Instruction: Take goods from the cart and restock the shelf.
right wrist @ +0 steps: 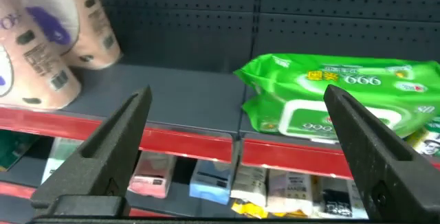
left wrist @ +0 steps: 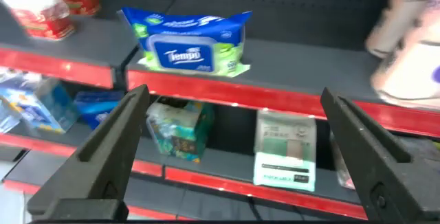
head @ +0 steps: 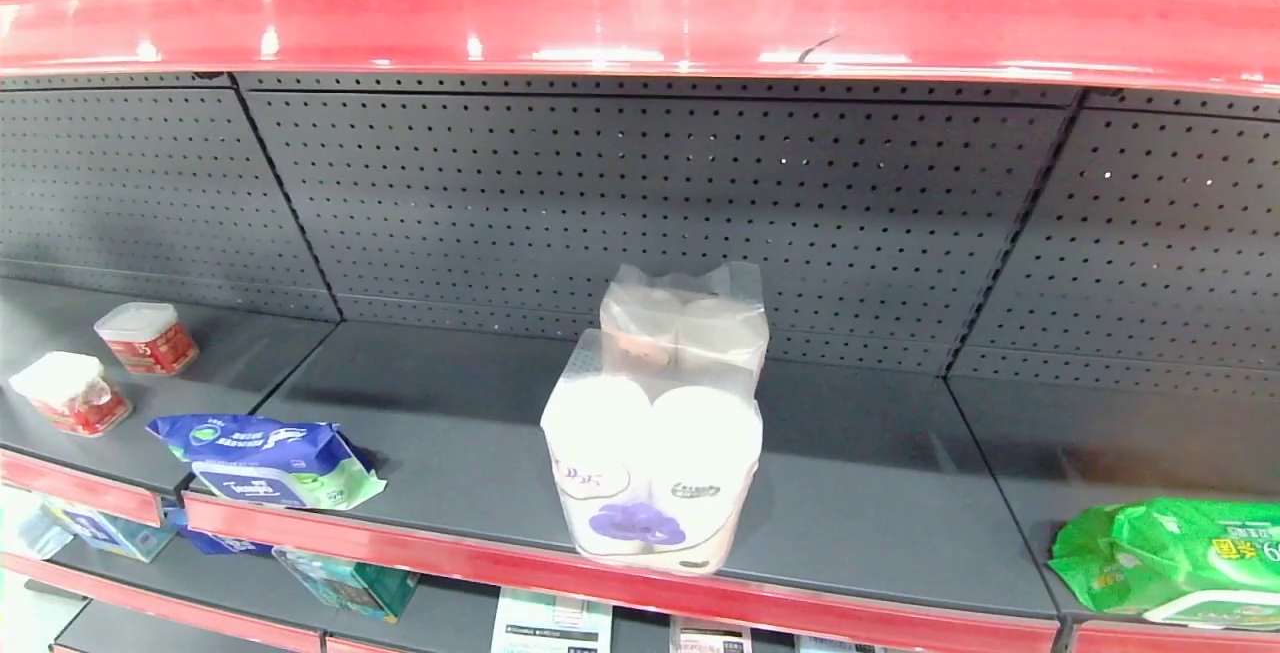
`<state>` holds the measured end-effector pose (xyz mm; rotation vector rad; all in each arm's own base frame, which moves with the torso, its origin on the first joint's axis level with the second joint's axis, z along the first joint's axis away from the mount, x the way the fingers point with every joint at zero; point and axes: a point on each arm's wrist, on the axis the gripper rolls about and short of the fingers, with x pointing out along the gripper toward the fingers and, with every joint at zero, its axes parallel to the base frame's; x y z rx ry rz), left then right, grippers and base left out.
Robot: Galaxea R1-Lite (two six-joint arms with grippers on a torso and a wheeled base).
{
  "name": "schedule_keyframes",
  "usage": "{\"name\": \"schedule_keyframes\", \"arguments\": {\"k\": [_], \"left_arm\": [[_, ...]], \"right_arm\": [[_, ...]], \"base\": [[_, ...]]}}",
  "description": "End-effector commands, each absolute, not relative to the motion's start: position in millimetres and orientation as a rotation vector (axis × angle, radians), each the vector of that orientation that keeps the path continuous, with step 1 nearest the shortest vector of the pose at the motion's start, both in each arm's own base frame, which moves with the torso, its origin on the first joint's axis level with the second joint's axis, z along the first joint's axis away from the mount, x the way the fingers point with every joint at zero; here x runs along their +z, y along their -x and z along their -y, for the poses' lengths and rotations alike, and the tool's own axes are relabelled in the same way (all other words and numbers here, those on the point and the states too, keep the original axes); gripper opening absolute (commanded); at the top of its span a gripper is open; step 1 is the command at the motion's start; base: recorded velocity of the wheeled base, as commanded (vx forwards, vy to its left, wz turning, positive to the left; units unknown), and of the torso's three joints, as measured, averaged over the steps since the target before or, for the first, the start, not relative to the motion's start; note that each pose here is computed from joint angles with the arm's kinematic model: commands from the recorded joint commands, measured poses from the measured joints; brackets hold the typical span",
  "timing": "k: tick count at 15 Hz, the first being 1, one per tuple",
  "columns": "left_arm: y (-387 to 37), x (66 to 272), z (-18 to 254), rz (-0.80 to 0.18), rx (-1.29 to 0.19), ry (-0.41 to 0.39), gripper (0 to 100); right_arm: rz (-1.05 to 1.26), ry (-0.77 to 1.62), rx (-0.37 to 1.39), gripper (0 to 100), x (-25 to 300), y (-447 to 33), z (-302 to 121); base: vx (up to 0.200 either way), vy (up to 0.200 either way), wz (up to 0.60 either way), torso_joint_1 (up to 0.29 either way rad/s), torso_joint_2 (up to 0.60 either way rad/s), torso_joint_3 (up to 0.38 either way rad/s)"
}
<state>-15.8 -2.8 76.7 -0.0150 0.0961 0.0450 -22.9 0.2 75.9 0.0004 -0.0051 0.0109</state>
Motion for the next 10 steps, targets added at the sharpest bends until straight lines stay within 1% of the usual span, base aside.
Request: {"name": "schedule_keyframes", "arguments": {"k": [1, 7, 10], "left_arm": [[15.4, 76.7, 2.8, -0.101, 0.046, 0.016, 100], [15.4, 76.7, 2.7, -0.101, 0.051, 0.014, 100], [15.4, 76.8, 2.5, -0.1, 0.058, -0.002, 100]], "right_arm": [[0.005, 0.0, 0.012, 100, 76.0, 22.8, -0.2], [0.005, 0.003, 0.012, 100, 76.0, 22.8, -0.2], [0.003, 0.006, 0.009, 100, 76.0, 22.7, -0.1]], "base": [[0.0, 0.0, 0.0, 0.0, 0.0, 0.0], [0.0, 0.0, 0.0, 0.0, 0.0, 0.0], [0.0, 0.0, 0.0, 0.0, 0.0, 0.0]]}}
